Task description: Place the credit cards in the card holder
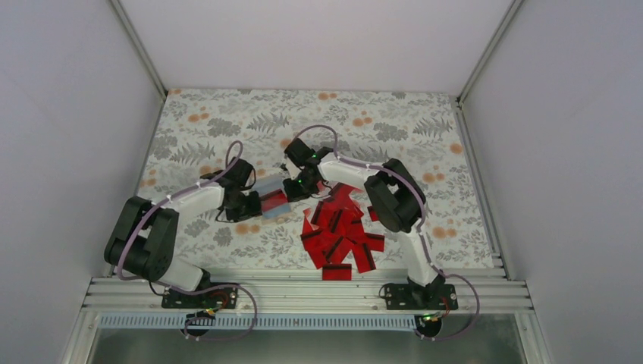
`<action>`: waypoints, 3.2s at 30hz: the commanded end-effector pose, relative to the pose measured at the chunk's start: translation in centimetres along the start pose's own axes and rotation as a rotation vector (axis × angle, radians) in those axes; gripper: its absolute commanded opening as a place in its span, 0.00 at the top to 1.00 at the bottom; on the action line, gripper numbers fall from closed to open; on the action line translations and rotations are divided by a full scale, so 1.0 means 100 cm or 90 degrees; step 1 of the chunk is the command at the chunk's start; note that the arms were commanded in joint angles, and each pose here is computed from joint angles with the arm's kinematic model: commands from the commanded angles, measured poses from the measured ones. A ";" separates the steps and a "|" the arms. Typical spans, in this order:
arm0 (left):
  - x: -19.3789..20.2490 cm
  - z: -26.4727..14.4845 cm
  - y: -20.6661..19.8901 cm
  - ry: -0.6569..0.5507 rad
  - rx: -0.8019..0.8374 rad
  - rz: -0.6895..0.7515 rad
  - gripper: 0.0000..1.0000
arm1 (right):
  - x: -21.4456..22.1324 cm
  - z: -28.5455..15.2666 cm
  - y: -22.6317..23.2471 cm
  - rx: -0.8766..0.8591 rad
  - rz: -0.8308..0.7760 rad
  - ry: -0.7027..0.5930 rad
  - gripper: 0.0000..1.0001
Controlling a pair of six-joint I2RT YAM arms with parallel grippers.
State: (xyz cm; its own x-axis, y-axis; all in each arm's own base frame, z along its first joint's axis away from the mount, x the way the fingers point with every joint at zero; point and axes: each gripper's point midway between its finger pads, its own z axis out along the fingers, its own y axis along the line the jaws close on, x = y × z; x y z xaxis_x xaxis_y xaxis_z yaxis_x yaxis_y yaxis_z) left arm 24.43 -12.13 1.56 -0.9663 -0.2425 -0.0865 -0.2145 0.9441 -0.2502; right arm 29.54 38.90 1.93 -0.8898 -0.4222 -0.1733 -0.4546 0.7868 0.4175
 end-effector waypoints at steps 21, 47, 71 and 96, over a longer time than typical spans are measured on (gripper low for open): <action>0.032 0.012 -0.076 0.116 0.106 0.107 0.58 | -0.001 -0.097 -0.060 -0.019 0.080 -0.075 0.96; -0.106 0.011 -0.126 -0.015 0.072 0.261 0.50 | 0.018 -0.073 -0.041 -0.175 0.253 -0.086 0.91; -0.088 0.016 -0.131 -0.001 0.059 0.311 0.52 | 0.031 -0.031 -0.075 -0.117 0.288 -0.046 0.92; -0.074 0.033 -0.147 0.022 0.059 0.351 0.53 | 0.033 -0.029 -0.075 -0.119 0.282 -0.043 0.93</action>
State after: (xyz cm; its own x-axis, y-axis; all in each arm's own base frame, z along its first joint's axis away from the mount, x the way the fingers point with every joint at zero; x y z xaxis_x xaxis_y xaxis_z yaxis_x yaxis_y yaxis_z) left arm 34.99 -24.07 3.14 -0.9473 0.2565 -0.1919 0.3016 0.9161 -0.2642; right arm 30.02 30.62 1.89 -0.9996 -0.0285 0.0040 -0.0196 0.7768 0.6294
